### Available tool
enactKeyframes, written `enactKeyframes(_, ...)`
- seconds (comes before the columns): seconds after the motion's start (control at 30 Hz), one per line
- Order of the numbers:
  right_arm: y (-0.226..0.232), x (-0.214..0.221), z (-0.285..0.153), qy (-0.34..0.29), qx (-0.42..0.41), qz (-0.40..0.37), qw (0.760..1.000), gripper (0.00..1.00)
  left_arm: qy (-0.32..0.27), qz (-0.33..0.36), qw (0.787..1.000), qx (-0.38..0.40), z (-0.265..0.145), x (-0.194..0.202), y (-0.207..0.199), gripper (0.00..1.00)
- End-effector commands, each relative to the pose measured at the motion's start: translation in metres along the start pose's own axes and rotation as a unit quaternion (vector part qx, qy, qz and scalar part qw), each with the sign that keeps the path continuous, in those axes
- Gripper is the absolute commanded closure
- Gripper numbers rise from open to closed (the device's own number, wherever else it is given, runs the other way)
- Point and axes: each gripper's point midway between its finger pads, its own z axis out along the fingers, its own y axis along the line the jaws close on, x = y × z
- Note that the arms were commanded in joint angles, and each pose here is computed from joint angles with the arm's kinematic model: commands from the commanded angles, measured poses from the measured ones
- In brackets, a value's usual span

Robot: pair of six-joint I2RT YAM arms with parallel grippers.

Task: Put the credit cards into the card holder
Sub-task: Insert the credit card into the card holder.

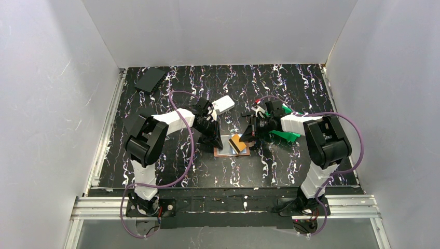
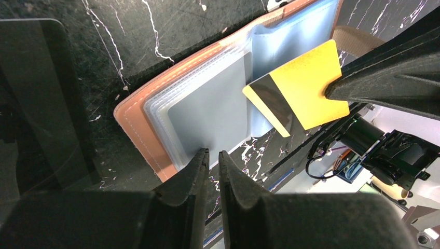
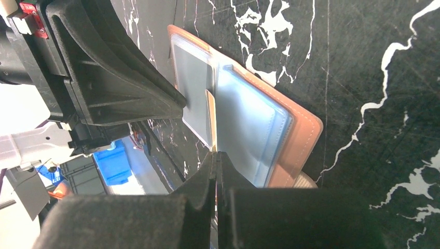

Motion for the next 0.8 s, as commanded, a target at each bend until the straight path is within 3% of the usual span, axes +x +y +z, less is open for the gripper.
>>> enactKeyframes(0.0,0.000,-0.010,0.009,-0.013,-0.001,-0.019,1.000,0.99,0.026,-0.006,0.999,-0.036,0.008,0.017,0.023,0.88)
enactKeyframes(0.37,0.010,-0.032,0.022,-0.063,-0.020,-0.030,0.997,0.99,0.028,-0.005,0.999,-0.033,0.008,0.020,0.023,0.87)
enactKeyframes(0.77,0.005,-0.026,0.032,-0.085,-0.039,-0.066,0.993,0.99,0.032,-0.004,0.999,-0.033,0.009,0.024,0.027,0.87)
